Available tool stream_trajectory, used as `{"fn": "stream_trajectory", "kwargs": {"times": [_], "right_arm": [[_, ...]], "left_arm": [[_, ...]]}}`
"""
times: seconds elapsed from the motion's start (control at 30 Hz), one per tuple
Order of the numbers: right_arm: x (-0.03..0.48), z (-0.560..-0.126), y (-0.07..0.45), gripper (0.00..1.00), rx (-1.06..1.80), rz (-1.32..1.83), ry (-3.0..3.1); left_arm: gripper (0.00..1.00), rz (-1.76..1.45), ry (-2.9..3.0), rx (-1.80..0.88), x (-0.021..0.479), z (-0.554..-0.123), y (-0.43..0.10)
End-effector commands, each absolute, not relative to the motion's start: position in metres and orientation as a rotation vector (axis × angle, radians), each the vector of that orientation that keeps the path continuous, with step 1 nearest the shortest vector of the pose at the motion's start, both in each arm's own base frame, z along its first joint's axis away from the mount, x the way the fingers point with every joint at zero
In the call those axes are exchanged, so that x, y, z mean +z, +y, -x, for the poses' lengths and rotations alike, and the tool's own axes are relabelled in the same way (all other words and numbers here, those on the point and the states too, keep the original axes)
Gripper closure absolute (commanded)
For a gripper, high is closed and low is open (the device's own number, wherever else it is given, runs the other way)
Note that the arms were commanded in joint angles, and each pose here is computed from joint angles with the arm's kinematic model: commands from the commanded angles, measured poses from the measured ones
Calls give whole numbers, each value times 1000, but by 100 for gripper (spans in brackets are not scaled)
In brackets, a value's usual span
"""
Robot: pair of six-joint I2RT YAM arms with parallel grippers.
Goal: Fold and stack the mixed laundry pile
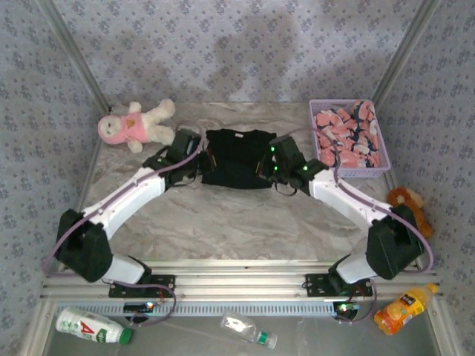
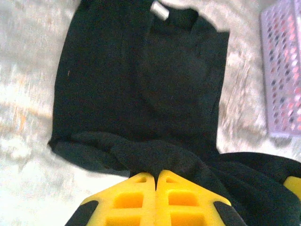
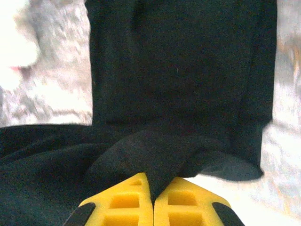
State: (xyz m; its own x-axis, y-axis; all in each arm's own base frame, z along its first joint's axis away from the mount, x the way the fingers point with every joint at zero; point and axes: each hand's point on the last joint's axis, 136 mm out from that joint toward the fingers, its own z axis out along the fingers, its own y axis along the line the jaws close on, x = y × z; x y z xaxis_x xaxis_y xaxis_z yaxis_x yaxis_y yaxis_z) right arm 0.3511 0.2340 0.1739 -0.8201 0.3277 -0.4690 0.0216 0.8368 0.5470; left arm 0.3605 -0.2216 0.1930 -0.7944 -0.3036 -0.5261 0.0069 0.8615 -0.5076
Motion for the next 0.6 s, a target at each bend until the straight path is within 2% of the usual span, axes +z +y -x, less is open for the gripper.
{"fn": "stream_trajectory", "kwargs": {"times": [0.0,0.1,0.13,0.17,0.2,0.27,0.33,0.43,0.57], "right_arm": [[186,-396,234,100,768,-258,2374],[188,-449,226,97,752,-325,2322],[184,-469,218,94,716,-354,2311],[178,-485,213,81,724,-416,2325],[175,-502,207,68,750,-447,2314],[180,-535,203,37,829,-490,2230],[181,-554,194,30,837,-515,2185],[187,-561,196,29,860,-467,2177],[177,-546,197,30,816,-390,2227]], "left_arm": [[100,185,2353,-705,204,-404,-228],[100,226,2343,-698,201,-450,-226],[100,234,2343,-723,199,-468,-228],[88,245,2354,-735,195,-486,-230],[65,255,2375,-745,194,-500,-231],[34,280,2447,-691,177,-527,-229],[30,270,2472,-675,173,-541,-230],[30,280,2481,-662,166,-545,-228],[31,284,2471,-684,160,-536,-226]]}}
